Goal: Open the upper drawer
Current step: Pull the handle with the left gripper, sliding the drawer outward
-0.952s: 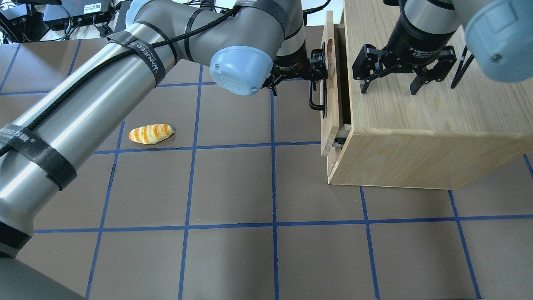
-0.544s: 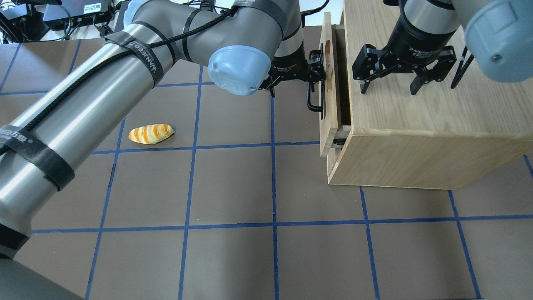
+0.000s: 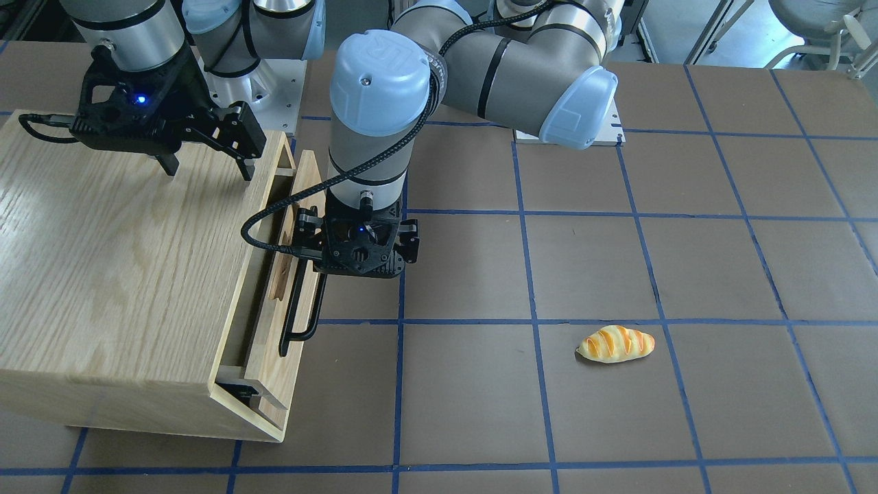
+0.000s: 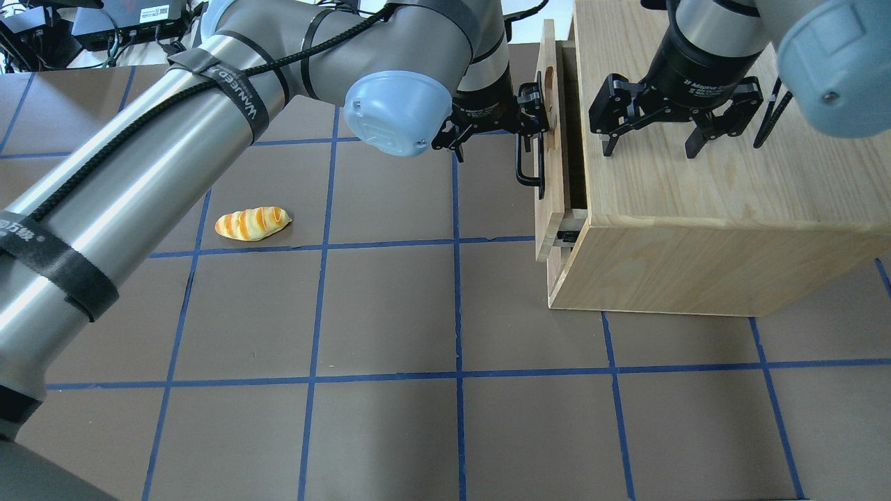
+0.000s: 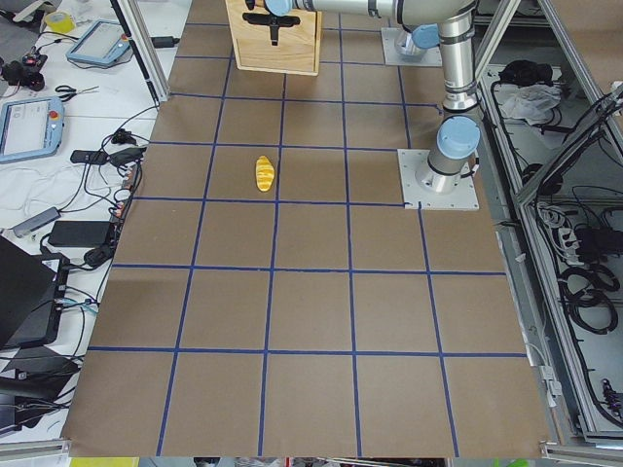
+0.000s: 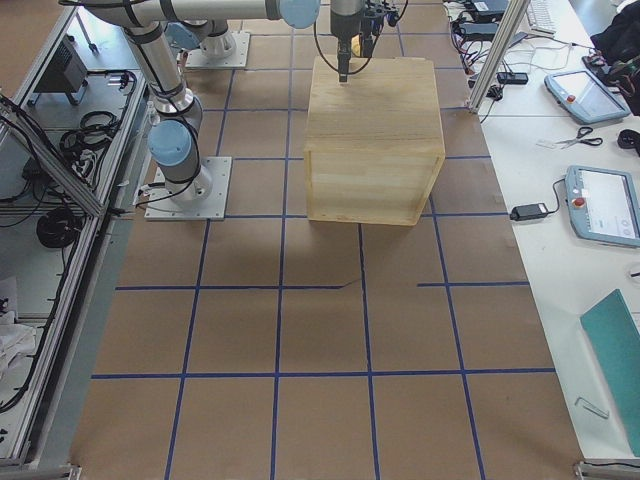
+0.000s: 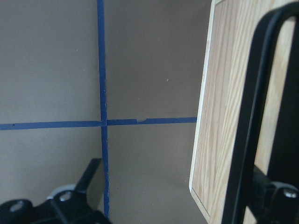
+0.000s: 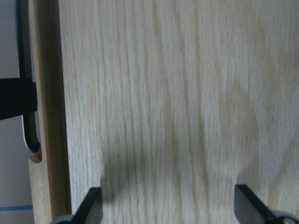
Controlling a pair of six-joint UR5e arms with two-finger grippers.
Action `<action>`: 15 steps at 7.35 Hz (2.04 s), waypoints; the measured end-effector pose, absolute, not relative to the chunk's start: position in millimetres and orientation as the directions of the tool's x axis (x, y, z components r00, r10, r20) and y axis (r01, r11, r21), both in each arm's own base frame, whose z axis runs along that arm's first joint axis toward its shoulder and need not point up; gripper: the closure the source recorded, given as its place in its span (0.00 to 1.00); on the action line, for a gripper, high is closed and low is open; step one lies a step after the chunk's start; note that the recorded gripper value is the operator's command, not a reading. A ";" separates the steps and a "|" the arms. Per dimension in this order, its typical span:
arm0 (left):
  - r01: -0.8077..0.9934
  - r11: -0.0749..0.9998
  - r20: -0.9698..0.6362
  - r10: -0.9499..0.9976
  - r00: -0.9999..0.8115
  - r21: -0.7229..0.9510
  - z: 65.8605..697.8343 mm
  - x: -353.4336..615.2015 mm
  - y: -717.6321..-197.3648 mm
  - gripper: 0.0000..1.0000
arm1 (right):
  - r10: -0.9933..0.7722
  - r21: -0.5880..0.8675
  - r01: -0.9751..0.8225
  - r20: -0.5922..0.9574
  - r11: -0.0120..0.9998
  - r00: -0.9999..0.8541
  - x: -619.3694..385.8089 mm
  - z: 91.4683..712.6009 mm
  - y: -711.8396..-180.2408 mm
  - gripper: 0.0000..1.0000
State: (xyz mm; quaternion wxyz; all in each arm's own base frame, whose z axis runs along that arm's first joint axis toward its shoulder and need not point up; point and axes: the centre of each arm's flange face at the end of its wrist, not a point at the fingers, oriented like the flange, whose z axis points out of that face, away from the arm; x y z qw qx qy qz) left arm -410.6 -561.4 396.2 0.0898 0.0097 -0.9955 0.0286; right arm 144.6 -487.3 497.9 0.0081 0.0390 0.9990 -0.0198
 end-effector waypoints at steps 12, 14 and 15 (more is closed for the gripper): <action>-0.032 0.998 0.132 -0.024 -0.991 -0.057 391.8 -394.6 -568.1 0.00 | 0.078 -0.039 0.078 -0.018 0.996 -0.997 144.7 497.9 -487.3 0.00; -0.045 0.997 0.126 -0.038 -0.991 -0.055 392.7 -384.0 -573.5 0.00 | 0.078 -0.039 0.078 -0.018 0.996 -0.997 144.6 497.9 -487.3 0.00; -0.049 0.997 0.119 -0.042 -0.992 -0.056 392.4 -378.9 -576.1 0.00 | 0.078 -0.039 0.078 -0.018 0.996 -0.997 144.7 497.8 -487.3 0.00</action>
